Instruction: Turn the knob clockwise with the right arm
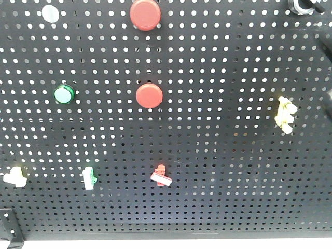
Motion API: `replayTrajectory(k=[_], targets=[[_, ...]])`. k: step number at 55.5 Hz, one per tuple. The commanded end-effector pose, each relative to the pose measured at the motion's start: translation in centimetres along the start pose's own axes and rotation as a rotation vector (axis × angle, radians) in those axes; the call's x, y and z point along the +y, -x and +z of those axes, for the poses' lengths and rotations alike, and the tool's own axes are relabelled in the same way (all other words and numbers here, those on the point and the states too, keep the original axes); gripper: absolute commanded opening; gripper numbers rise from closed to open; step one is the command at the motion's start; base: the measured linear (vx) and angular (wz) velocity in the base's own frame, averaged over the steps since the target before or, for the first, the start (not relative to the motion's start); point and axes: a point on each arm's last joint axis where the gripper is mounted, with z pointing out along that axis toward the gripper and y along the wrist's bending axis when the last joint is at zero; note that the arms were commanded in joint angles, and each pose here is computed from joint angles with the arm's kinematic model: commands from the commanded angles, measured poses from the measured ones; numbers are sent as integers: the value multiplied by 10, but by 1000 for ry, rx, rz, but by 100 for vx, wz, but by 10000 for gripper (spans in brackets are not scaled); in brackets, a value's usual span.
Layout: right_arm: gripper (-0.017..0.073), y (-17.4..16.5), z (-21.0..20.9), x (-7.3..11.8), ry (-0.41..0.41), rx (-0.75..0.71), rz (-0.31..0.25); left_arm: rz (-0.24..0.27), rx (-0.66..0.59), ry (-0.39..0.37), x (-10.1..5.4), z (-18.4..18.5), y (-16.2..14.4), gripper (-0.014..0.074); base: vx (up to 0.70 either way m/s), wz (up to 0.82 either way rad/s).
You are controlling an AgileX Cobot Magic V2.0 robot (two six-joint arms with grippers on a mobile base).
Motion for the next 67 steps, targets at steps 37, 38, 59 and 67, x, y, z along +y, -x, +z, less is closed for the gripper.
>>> replayTrajectory(k=[37, 38, 59, 67], targets=[[215, 13, 30, -12, -34, 7, -67, -9, -72, -5, -1, 1, -1, -6, 0, 0], [206, 12, 30, -12, -34, 8, -67, -9, -72, -5, -1, 1, -1, -6, 0, 0], [0, 1, 29, -15, -63, 130, 16, -9, -72, -5, -1, 1, -1, -6, 0, 0], [-13, 2, 29, -14, -67, 117, 254, -9, -72, -5, -1, 1, -1, -6, 0, 0]])
